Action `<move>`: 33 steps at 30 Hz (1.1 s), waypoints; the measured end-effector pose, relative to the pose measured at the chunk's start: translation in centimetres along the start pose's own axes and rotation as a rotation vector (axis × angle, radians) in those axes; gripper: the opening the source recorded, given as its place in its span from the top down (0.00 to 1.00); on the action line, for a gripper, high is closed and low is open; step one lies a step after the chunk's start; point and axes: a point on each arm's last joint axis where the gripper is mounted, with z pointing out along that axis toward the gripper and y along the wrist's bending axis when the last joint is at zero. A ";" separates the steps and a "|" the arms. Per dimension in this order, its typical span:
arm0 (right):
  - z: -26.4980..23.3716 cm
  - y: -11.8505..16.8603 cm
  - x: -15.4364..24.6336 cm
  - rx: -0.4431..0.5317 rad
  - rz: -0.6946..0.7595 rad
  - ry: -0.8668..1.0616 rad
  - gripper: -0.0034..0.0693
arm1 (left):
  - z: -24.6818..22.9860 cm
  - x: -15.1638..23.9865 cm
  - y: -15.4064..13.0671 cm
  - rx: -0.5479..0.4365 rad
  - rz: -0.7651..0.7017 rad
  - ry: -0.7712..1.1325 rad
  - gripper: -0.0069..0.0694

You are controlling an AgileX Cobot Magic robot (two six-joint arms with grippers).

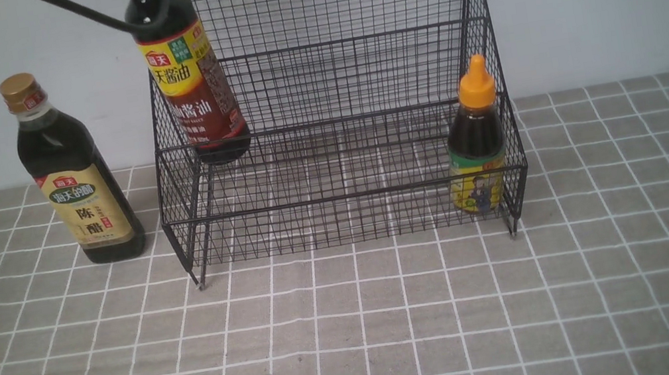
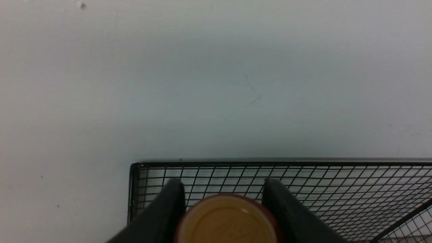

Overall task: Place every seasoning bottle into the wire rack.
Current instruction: Use the left arm to put the condiment bottle back on the shelf

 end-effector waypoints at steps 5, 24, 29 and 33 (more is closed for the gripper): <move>0.0 0.0 0.0 0.000 0.000 0.000 0.97 | 0.0 0.2 0.0 0.000 0.032 0.026 0.56; 0.0 0.0 0.0 0.000 0.000 0.000 0.97 | 1.9 3.8 0.6 0.002 0.134 0.283 0.50; 0.0 0.0 0.0 0.000 0.000 0.000 0.97 | 0.7 2.8 0.3 0.009 0.139 0.264 0.29; 0.0 0.0 0.0 0.000 0.000 0.000 0.97 | -1.5 1.2 -0.3 0.017 0.152 0.219 0.22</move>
